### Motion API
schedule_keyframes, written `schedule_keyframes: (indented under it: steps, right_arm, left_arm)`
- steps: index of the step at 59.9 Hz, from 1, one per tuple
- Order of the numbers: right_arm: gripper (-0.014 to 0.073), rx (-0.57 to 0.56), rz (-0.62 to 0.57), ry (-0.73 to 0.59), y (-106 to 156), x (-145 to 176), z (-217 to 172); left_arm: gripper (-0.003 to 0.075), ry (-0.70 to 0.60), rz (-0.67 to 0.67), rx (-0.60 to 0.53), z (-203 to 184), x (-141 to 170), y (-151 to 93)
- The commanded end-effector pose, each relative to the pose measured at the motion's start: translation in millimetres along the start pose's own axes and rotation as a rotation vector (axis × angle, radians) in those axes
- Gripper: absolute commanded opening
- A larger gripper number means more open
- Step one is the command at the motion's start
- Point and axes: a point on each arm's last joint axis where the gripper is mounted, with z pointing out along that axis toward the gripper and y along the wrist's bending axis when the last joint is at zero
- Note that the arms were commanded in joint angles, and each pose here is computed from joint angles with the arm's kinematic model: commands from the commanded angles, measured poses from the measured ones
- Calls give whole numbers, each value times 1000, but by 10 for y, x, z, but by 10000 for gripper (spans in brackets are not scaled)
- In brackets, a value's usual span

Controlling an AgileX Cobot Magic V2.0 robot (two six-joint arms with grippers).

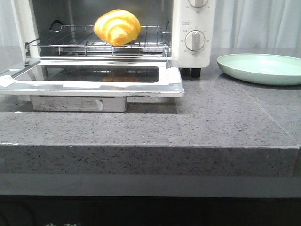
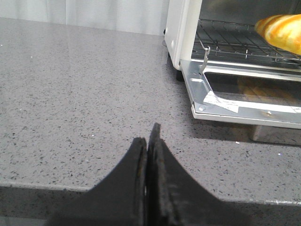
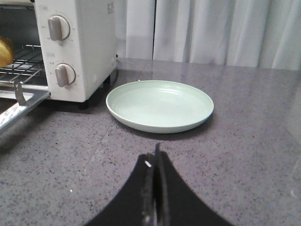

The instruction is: Put bread in oven

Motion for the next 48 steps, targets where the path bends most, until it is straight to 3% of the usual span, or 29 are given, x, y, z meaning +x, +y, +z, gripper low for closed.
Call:
schedule_keyframes:
  steps: [1,15,48]
  right_arm:
    - [-66,24,-4,-108,-22,39,-7]
    - [-66,27,6,-81,-29,365,-2]
    - [-66,25,16,-67,-28,372,-2]
  left_arm:
    - [-20,-80,-10,2,-12,-51,0]
    - [-20,-80,-10,2,-12,-51,0]
    - [-20,-80,-10,2,-12,-51,0]
